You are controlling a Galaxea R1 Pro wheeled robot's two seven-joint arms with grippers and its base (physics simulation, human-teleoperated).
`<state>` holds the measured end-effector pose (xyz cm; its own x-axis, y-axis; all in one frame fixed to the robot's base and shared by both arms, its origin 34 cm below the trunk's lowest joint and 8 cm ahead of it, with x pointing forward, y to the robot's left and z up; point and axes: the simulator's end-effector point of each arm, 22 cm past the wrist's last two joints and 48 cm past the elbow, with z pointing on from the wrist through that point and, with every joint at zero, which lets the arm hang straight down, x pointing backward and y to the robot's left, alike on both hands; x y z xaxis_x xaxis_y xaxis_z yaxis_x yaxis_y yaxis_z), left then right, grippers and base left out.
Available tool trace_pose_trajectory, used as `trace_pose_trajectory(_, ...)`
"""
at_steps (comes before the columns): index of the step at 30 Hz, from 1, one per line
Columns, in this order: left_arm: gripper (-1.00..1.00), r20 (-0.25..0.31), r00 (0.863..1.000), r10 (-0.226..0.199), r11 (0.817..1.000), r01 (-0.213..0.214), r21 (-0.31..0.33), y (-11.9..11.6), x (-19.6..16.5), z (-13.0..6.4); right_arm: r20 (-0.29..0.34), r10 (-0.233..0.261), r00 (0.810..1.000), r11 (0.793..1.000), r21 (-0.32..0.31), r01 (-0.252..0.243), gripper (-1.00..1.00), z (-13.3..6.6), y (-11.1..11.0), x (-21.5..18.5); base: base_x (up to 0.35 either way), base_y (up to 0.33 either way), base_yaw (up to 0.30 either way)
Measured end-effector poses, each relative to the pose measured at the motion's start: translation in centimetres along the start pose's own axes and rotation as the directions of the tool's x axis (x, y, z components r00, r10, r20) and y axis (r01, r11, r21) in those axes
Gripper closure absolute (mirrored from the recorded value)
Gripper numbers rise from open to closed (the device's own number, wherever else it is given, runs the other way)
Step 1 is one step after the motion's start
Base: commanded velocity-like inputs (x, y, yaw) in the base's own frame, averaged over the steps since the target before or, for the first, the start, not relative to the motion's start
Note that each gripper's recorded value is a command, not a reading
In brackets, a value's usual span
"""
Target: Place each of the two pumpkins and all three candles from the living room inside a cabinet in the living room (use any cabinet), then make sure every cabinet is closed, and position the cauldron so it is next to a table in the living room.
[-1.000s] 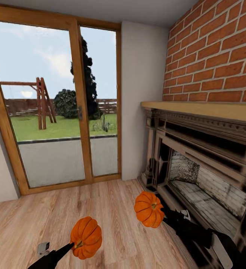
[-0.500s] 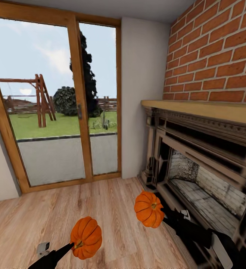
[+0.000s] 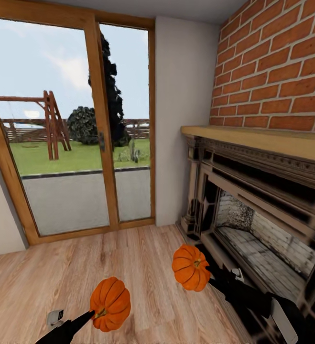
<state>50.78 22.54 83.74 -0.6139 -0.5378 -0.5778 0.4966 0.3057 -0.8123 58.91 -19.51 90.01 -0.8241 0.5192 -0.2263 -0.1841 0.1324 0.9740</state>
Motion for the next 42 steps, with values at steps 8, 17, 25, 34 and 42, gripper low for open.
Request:
trace_pose_trajectory(8, 1.0, -0.004, 1.0, -0.011, 1.0, 0.01, -0.007, -0.6, -0.3, 0.0, -0.001, 0.011, 1.0, 1.0, 0.007, -0.011, 1.0, 0.0, 0.6, -0.1, 0.0, 0.0, 0.0)
trace_pose_trajectory(17, 1.0, -0.008, 1.0, -0.022, 1.0, 0.022, -0.014, -1.3, -0.7, 0.0, -0.002, 0.024, 1.0, 1.0, 0.015, -0.024, 1.0, -0.1, 1.2, -0.2, 0.0, 0.0, 0.0)
trace_pose_trajectory(25, 1.0, -0.012, 0.999, -0.033, 0.999, 0.033, -0.021, -1.9, -0.9, -0.1, -0.004, 0.035, 0.999, 0.999, 0.022, -0.035, 1.0, -0.1, 1.7, -0.3, 0.0, 0.0, 0.0)
trace_pose_trajectory(34, 1.0, -0.017, 0.999, -0.045, 0.999, 0.045, -0.029, -2.5, -1.1, -0.2, -0.006, 0.047, 0.999, 0.998, 0.03, -0.047, 1.0, -0.2, 2.2, -0.3, 0.0, 0.0, 0.0)
trace_pose_trajectory(42, 1.0, -0.021, 0.998, -0.056, 0.998, 0.055, -0.036, -3.0, -1.3, -0.3, -0.007, 0.059, 0.998, 0.998, 0.037, -0.059, 1.0, -0.3, 2.6, -0.3, 0.0, 0.0, 0.0)
